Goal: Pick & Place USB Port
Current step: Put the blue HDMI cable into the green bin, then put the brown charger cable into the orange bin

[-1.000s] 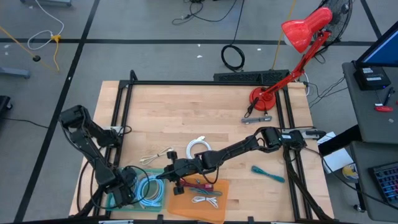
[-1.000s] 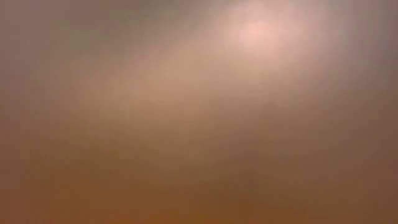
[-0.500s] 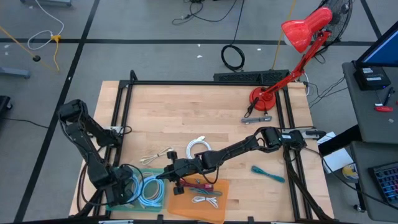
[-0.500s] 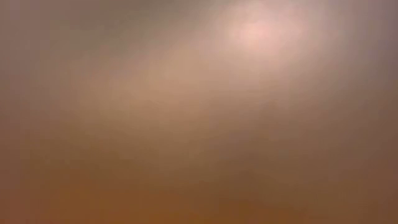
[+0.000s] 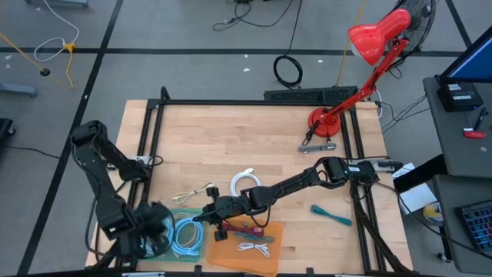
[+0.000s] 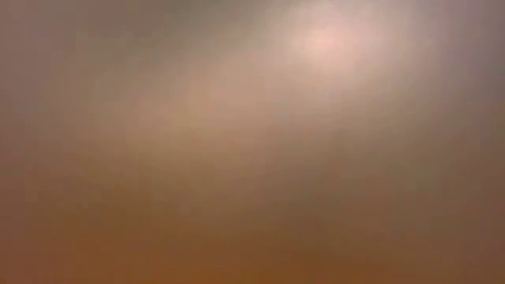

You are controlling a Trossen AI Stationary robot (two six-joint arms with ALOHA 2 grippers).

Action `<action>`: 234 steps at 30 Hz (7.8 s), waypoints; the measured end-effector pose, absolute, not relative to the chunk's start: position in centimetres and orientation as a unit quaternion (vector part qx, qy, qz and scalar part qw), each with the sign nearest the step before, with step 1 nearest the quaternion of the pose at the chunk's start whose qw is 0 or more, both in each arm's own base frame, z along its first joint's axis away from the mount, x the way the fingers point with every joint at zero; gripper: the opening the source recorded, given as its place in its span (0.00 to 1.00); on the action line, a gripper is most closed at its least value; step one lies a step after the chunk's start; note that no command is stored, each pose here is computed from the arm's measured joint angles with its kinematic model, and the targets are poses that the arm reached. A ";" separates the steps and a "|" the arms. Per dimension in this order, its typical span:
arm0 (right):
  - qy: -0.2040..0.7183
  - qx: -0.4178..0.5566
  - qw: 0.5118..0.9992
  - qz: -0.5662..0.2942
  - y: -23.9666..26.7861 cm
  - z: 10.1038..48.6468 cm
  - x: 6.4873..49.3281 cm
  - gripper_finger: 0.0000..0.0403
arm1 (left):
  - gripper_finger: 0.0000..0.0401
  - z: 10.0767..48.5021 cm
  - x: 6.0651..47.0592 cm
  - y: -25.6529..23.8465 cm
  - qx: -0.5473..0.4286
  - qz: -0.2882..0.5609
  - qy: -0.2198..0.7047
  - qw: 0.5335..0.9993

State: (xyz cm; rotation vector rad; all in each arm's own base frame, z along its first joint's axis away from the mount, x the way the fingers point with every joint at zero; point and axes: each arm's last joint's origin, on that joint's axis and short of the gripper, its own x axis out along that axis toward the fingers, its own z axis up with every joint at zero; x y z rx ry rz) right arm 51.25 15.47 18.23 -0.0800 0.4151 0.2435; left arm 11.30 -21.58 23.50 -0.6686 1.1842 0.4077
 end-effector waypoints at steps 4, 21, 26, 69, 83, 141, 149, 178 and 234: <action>0.206 -0.040 0.970 0.121 15.5 18.2 51.2 0.00 | 0.02 24.0 12.7 -22.8 -0.312 0.101 0.481 0.813; 0.205 -0.039 0.970 0.121 15.5 18.2 51.2 0.00 | 0.02 17.1 10.4 -22.3 -0.385 0.078 0.410 0.823; 0.205 -0.040 0.970 0.121 15.5 18.2 51.2 0.00 | 0.02 15.5 10.3 -21.6 -0.404 0.069 0.400 0.820; 0.210 -0.041 0.969 0.120 15.5 18.1 51.2 0.00 | 0.02 15.2 11.4 -21.7 -0.389 0.074 0.441 0.806; 0.209 -0.041 0.970 0.120 15.5 18.2 51.2 0.00 | 0.02 20.0 12.4 -23.0 -0.332 0.032 0.385 0.860; 0.100 -0.008 0.995 -0.005 5.0 23.0 26.0 0.00 | 0.05 21.0 20.6 -2.4 -0.160 0.103 0.585 0.788; 0.076 0.018 0.996 -0.032 3.8 21.0 25.0 0.00 | 0.37 18.7 22.2 -3.4 -0.203 0.016 0.637 0.744; 0.063 0.016 0.997 -0.031 3.8 21.1 24.9 0.00 | 0.52 13.0 22.7 -4.6 -0.109 0.130 0.683 0.711; -0.042 0.053 0.998 0.004 5.4 22.7 37.2 0.50 | 0.00 30.5 17.3 -7.3 -0.013 0.128 0.104 0.986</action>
